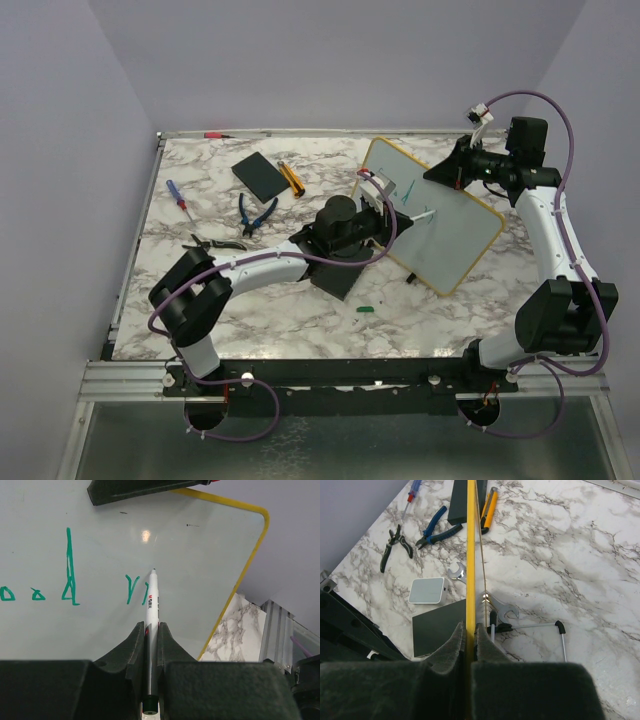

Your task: Write a sentence on the whiteboard

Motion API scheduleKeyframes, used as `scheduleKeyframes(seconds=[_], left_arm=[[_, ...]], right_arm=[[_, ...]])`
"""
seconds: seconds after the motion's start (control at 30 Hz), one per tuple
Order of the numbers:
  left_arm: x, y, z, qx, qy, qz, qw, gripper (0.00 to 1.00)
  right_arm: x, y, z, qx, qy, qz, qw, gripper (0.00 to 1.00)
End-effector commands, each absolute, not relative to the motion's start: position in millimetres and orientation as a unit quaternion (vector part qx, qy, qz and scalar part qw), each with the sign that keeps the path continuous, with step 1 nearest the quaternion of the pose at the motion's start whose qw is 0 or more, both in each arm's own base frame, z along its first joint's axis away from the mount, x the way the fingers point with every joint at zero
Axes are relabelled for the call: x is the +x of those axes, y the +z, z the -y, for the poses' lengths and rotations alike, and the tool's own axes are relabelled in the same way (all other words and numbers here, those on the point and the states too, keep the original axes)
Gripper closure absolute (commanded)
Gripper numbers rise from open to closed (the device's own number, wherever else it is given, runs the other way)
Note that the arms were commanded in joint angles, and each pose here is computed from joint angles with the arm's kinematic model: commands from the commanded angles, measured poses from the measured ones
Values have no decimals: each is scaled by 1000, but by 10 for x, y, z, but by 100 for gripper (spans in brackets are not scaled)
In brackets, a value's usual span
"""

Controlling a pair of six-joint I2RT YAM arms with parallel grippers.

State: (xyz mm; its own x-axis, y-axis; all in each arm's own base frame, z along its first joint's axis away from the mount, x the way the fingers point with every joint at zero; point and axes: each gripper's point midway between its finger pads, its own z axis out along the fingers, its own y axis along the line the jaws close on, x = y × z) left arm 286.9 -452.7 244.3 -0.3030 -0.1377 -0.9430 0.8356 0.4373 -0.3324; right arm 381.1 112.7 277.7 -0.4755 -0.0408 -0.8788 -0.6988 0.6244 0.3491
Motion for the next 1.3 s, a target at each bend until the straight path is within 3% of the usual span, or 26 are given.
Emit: scheduleKeyframes(seconds=[0.0,1.27], left_arm=[[2923,2524,4579,257,-458,-655,544,100],[2769,2691,4495,269,-467,-638,550,100]], right_arm=[[3594,2648,-1223,-229,393,-791,409,99],[3596,2642,-1223,-229,393,-791,409,99]])
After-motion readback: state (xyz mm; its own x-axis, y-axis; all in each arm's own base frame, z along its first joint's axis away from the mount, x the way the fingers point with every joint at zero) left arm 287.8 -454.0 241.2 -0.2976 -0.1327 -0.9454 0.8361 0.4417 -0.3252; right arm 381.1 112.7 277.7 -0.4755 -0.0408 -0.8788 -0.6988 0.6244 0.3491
